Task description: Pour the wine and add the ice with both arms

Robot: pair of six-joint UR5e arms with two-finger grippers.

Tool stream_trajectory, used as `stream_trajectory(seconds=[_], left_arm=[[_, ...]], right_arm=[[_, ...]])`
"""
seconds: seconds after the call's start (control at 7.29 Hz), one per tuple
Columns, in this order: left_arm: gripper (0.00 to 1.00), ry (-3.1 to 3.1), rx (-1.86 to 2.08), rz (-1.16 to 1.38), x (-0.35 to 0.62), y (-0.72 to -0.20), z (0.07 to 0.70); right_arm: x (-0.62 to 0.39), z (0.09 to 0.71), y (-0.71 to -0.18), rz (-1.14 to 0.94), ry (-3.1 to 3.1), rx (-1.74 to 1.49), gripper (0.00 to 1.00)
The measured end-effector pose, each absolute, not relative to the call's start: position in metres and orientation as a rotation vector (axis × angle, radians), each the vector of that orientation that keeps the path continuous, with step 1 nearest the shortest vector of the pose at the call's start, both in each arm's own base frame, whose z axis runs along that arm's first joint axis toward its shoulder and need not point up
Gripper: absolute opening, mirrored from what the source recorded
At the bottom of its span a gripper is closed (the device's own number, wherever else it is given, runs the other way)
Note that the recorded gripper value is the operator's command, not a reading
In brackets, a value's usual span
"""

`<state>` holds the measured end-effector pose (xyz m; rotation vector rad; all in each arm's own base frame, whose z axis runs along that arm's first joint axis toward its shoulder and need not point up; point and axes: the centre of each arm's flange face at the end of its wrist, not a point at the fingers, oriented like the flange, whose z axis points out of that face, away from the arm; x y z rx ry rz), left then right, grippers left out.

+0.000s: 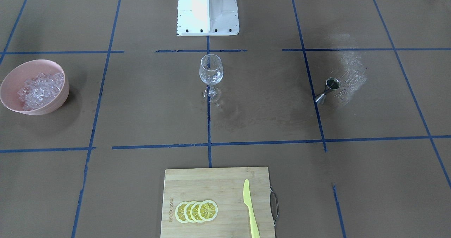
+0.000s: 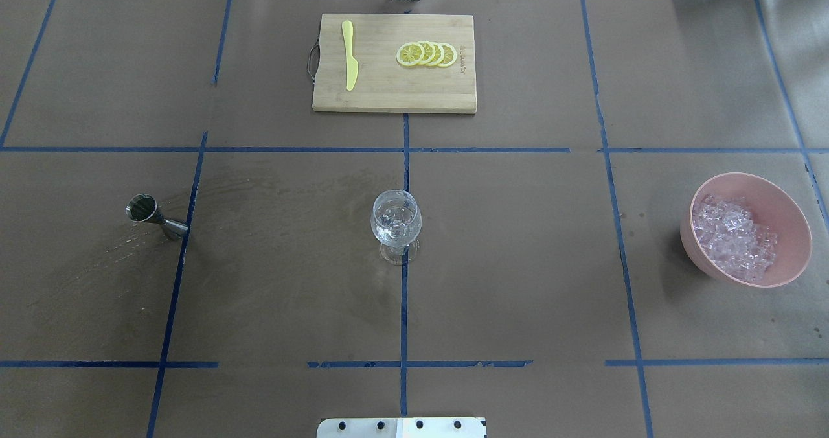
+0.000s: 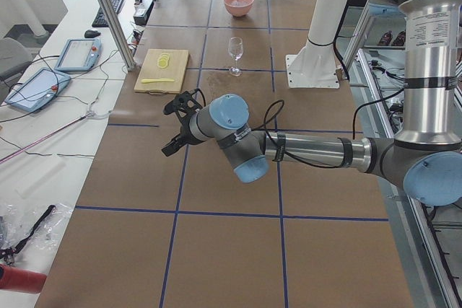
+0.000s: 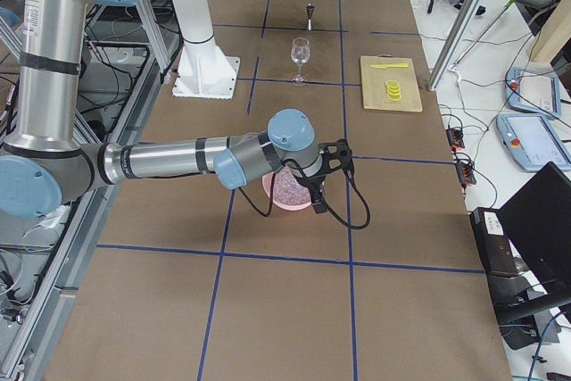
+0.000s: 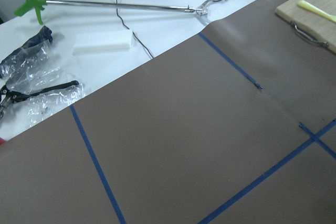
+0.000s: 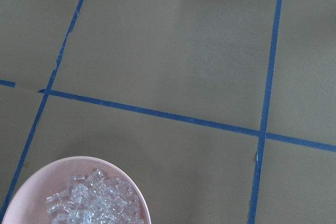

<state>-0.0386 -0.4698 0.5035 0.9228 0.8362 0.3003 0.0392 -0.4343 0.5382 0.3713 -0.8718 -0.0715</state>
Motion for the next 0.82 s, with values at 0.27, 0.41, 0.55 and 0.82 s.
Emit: stream_trajectory(seconds=[0.27,0.41,0.55,0.82], left_arm=[[1.0,0.919,0.943,0.241,0.015,-0.468,0.468],[1.0,0.945,0.95,0.196,0.046,-0.465,0.449],[1.0,0.957,0.96,0.135,0.08,-0.458,0.432],[1.0,0.95,0.978,0.014,0.142,-0.436,0.416]], right_arm=[[0.038,0.532,-0.436,-0.071,-0.868,0.403,1.0],[0.036,0.531,-0.437,-0.06,-0.867,0.403,1.0],[0.027,0.529,-0.439,-0.067,-0.853,0.408,1.0],[0.013,0.527,-0.444,-0.088,-0.819,0.428,1.0]])
